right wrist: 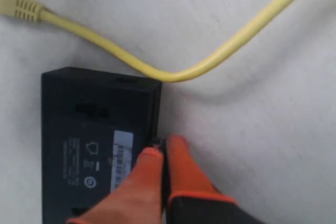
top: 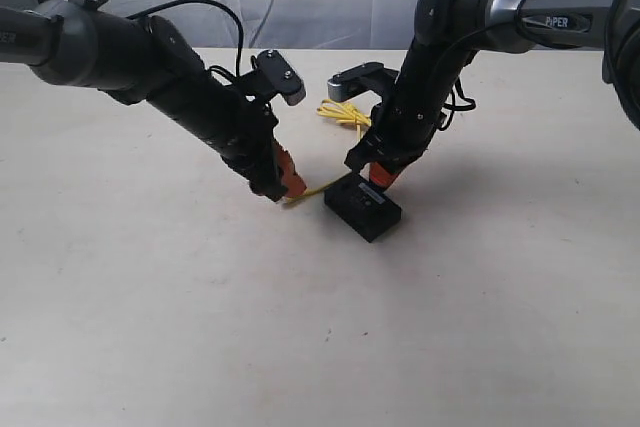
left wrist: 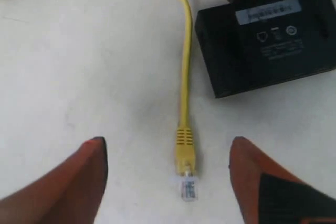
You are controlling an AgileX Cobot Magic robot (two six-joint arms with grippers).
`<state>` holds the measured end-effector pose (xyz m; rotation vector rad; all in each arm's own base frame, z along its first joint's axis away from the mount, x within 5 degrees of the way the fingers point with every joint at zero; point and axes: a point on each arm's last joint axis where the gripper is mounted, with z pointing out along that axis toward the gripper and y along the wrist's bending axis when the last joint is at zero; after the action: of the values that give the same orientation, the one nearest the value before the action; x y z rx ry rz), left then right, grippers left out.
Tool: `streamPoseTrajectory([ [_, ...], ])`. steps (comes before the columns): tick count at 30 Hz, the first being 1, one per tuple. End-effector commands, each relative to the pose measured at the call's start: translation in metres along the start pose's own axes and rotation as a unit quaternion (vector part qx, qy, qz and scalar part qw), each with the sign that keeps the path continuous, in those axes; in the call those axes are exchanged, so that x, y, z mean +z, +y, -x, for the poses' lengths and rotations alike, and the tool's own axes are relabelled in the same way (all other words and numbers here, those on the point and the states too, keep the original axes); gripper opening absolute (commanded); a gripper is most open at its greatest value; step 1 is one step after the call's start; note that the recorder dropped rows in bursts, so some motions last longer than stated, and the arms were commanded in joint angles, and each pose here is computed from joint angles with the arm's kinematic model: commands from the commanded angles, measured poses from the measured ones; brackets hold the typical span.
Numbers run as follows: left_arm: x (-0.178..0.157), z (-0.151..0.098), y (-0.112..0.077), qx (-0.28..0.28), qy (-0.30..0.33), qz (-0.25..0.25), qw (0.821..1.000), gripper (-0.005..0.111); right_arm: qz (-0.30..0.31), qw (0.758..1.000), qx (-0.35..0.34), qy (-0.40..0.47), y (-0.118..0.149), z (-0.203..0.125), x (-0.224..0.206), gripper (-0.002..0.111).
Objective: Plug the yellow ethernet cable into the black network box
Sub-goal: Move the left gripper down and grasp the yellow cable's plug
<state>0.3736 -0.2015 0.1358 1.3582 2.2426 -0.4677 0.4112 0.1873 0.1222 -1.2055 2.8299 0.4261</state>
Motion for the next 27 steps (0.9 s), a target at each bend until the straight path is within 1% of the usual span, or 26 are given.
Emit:
streamPoseTrajectory([
  [1, 0.008, 0.002, 0.001, -0.001, 0.002, 0.007, 1.0, 0.063, 0.003, 1.0, 0.006, -0.001, -0.001, 0.0, -0.003, -0.001],
  [6, 0.019, -0.005, 0.004, -0.005, 0.01, 0.013, 1.0, 0.063, 0.011, 1.0, 0.006, 0.011, 0.001, -0.002, -0.003, -0.001],
  [9, 0.027, -0.007, 0.0, 0.013, 0.02, 0.012, 1.0, 0.063, 0.013, 1.0, 0.007, 0.014, 0.001, -0.003, -0.003, -0.001],
  [12, 0.033, -0.006, 0.0, 0.02, 0.017, 0.028, 0.999, 0.063, 0.016, 1.0, 0.007, 0.017, 0.002, -0.003, -0.003, -0.001],
  [15, 0.036, -0.004, -0.001, 0.027, 0.014, 0.044, 0.999, 0.056, 0.02, 1.0, 0.007, 0.022, 0.002, -0.004, -0.004, -0.001],
  [17, 0.036, -0.004, -0.001, 0.029, 0.016, 0.043, 0.999, 0.052, 0.02, 1.0, 0.007, 0.022, 0.002, -0.004, -0.004, -0.001],
  [20, 0.037, -0.008, -0.003, 0.043, 0.031, 0.029, 0.998, 0.05, 0.024, 0.999, 0.008, 0.027, 0.003, -0.005, -0.004, -0.001],
  [22, 0.04, -0.011, -0.004, 0.05, 0.041, 0.02, 0.998, 0.041, 0.023, 0.999, 0.008, 0.027, 0.003, -0.005, -0.004, -0.001],
  [26, 0.038, -0.011, -0.004, 0.047, 0.048, 0.021, 0.998, 0.0, 0.023, 0.999, 0.008, 0.027, 0.003, -0.005, -0.004, -0.001],
  [27, 0.036, -0.011, -0.003, 0.041, 0.05, 0.025, 0.998, 0.0, 0.023, 0.999, 0.008, 0.027, 0.003, -0.005, -0.004, -0.001],
])
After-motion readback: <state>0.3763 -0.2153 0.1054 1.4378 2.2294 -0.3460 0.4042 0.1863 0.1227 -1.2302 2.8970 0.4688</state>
